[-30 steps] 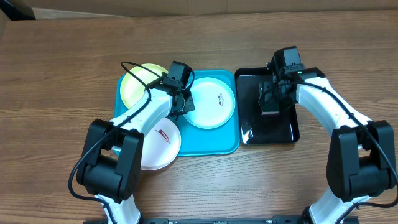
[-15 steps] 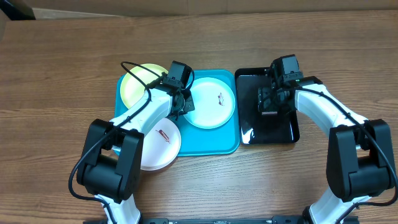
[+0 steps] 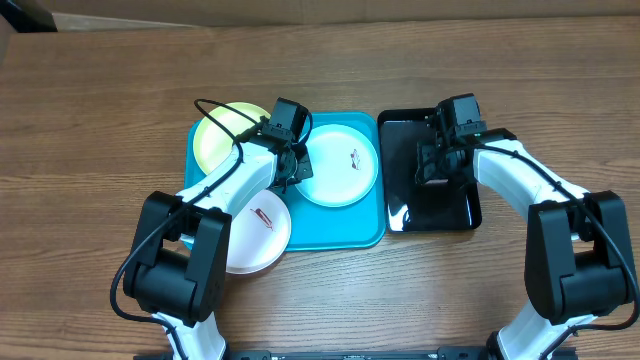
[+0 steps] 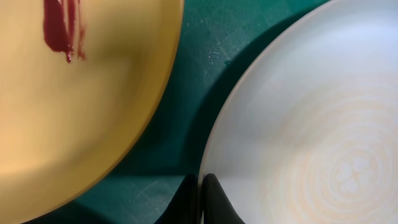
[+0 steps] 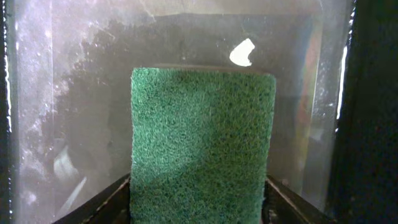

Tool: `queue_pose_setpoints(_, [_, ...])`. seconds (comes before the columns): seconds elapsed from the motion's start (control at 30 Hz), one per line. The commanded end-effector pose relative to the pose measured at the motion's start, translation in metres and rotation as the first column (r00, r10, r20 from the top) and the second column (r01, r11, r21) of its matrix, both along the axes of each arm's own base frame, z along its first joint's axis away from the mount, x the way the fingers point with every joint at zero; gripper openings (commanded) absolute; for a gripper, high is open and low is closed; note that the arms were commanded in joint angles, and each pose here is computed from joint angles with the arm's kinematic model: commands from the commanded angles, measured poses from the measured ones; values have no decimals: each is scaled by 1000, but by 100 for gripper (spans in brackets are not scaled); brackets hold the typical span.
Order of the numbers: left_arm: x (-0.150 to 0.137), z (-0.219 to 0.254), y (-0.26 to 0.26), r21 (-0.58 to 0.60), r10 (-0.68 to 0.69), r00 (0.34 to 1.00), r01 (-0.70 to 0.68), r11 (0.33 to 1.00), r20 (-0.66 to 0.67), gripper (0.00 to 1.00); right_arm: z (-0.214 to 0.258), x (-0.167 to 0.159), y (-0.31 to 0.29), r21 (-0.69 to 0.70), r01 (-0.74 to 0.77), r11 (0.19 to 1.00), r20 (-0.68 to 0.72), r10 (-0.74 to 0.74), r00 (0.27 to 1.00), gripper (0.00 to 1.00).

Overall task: Clean dirty plates on tray and stack at the side
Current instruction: 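Grasp the green sponge with the right gripper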

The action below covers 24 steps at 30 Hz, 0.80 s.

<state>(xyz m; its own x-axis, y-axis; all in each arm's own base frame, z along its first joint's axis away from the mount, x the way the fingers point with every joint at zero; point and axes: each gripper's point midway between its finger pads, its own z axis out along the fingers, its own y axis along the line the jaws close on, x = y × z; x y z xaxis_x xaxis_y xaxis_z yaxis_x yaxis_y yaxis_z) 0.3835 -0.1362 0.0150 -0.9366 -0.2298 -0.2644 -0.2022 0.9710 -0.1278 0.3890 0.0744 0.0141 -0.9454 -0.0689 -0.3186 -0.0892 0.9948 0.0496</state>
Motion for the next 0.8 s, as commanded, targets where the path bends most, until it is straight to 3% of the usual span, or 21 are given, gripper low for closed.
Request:
queue_pose_setpoints(0.0, [-4,-7,6,16,7,1000,-7,1000,-25,5,-3,-2,1,2,-4,1000,-6,4,1000,46])
queue_pose_setpoints(0.1, [-5,-8,6,17,7,1000,-6,1000,-26,5,-3,-2,2,2,-5,1000,-7,5,1000,18])
queue_pose_setpoints(0.17, [-5,-8,6,18,7,1000,-6,1000,-26,5,-3,-2,1,2,-4,1000,-9,4,1000,9])
queue_pose_setpoints(0.23, [-5,-8,6,18,7,1000,-6,1000,-26,5,-4,-3,1,2,-4,1000,-11,4,1000,4])
queue_pose_setpoints(0.4, [-4,-8,7,20,8,1000,-8,1000,-25,5,-3,-2,1,2,-4,1000,-9,4,1000,4])
queue_pose_setpoints(0.43, [-4,-8,7,20,8,1000,-8,1000,-25,5,-3,-2,1,2,-4,1000,-6,4,1000,18])
queue_pose_setpoints(0.47, [-4,-8,7,20,8,1000,-8,1000,-25,5,-3,-1,2,3,-4,1000,-1,4,1000,45])
queue_pose_setpoints(0.5, [-4,-8,7,20,8,1000,-8,1000,-25,5,-2,1,2,4,-4,1000,5,4,1000,59])
queue_pose_setpoints(0.57, [-4,-8,7,20,8,1000,-8,1000,-25,5,-1,5,3,7,-4,1000,21,4,1000,66])
queue_pose_setpoints(0.77, [-4,-8,7,22,8,1000,-7,1000,-25,5,2,12,4,13,-5,1000,53,4,999,67])
